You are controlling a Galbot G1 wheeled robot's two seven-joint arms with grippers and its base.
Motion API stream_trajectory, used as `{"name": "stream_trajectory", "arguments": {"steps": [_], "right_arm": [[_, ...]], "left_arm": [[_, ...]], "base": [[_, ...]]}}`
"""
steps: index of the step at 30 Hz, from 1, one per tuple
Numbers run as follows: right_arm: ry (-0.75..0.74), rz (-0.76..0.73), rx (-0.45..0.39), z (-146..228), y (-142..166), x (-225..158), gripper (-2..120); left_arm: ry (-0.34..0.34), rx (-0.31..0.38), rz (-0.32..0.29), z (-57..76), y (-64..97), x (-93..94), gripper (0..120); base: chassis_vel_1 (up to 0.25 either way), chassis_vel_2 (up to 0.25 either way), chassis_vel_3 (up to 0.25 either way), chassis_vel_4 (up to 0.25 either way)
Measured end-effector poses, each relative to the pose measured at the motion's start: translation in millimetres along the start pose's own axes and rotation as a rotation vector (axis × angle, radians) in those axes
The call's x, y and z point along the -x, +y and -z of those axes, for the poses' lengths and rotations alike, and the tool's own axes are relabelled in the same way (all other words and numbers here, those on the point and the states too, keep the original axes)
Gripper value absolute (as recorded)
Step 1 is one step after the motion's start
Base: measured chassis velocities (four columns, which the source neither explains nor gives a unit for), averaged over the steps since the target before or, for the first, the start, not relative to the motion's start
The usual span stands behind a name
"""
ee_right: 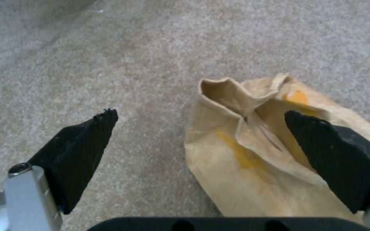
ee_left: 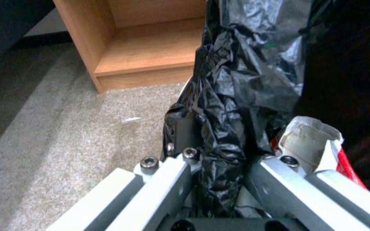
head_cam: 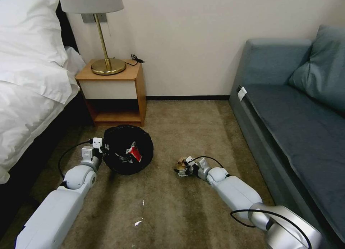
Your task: Pick up the trash bin, then pick up the garbage on the floor and place it into the trash bin.
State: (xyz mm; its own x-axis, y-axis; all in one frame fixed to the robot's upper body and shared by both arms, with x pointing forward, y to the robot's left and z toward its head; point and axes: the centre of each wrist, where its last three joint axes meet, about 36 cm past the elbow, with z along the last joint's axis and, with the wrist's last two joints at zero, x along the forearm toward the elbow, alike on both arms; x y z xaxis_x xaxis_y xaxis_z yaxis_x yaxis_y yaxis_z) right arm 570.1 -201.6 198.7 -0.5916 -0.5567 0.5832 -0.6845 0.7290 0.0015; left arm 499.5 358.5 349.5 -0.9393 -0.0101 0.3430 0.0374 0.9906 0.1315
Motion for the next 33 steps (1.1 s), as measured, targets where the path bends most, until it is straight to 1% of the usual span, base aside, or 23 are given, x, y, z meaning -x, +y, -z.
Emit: {"name": "stream_trajectory", "arguments": {"steps": [6,13,17,28,33], "right_arm": [[0.007,0.001,0.003,-6.0,5.4,4.5,100],[0.008,0.0,0.008,-12.6,10.3,8.9,100],[0.008,0.004,0.006,-13.3,14.5,12.9,100],[0.007,-0.005,0.008,-11.0,9.5,13.5,100],[0.017,-0.004,0.014,-13.0,11.8,16.4,100]], "left_arm": [[-0.005,0.0,-0.002,2.6,-1.1,1.4,0],[0.002,-0.003,-0.002,-2.6,-1.0,-1.6,0],[0.001,-0.004,-0.003,-2.6,-1.8,-1.6,0],[-0.006,-0.008,-0.005,-2.0,-4.3,-1.2,0],[-0.01,-0.01,-0.008,-2.0,-5.7,-2.3,0]], "base": [[0.0,0.0,0.0,0.0],[0.0,0.0,0.0,0.0],[0.0,0.0,0.0,0.0],[0.0,0.0,0.0,0.0],[0.0,0.0,0.0,0.0]]}}
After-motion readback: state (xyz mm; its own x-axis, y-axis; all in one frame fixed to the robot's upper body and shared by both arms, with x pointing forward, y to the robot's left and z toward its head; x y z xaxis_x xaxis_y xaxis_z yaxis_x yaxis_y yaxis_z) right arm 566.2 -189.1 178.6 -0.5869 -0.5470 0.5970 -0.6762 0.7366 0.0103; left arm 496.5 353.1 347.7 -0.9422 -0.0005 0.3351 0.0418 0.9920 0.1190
